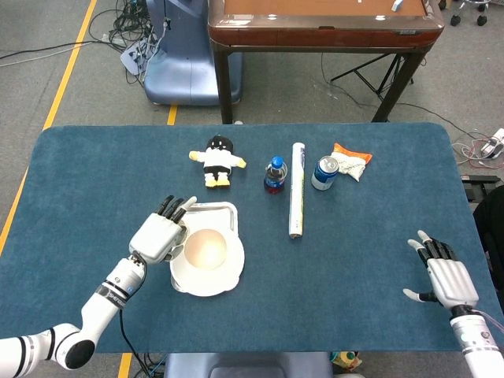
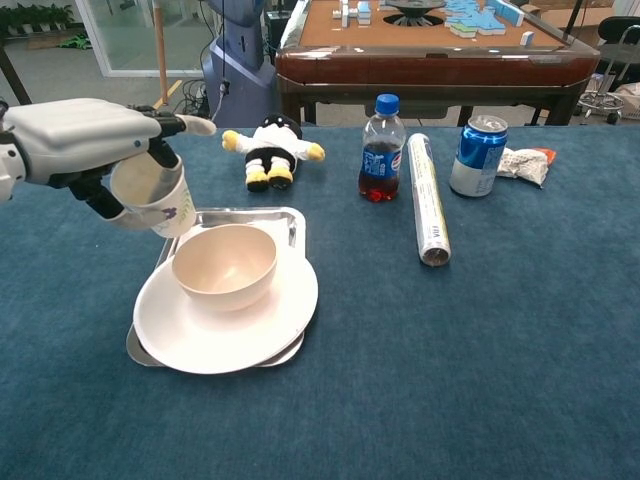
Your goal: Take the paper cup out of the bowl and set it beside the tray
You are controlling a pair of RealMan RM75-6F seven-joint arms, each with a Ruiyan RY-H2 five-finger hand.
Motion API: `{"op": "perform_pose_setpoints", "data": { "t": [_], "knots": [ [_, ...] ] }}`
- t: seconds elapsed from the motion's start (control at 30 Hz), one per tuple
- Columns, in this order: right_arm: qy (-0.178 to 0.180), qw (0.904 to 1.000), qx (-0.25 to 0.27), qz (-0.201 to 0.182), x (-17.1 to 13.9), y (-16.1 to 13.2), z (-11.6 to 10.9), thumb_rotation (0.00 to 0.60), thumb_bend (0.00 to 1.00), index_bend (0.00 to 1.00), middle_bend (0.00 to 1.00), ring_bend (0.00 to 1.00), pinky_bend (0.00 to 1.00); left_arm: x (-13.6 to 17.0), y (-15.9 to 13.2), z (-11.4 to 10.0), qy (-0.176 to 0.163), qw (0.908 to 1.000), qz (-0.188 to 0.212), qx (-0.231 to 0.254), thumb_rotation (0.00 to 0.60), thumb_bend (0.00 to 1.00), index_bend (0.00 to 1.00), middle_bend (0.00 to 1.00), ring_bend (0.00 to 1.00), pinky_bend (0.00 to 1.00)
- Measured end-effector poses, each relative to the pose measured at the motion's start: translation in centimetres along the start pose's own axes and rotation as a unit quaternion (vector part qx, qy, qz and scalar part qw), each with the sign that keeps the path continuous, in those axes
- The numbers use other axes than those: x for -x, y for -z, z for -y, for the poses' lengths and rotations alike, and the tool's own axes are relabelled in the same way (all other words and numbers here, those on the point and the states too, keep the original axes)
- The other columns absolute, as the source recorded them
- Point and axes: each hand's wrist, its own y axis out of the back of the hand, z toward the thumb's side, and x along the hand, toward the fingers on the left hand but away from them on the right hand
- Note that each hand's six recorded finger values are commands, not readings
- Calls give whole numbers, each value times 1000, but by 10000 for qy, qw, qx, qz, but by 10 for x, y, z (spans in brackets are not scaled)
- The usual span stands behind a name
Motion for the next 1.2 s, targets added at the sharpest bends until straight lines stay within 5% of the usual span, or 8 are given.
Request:
{"op": "perform_pose_setpoints", "data": {
  "t": [1.2],
  "knots": [
    [-86,9999,-123,77,7,-4,9,600,199,0,0,0,0,-16,52,39,547,9982,-103,-219,600,319,624,27,0,0]
  ]
}}
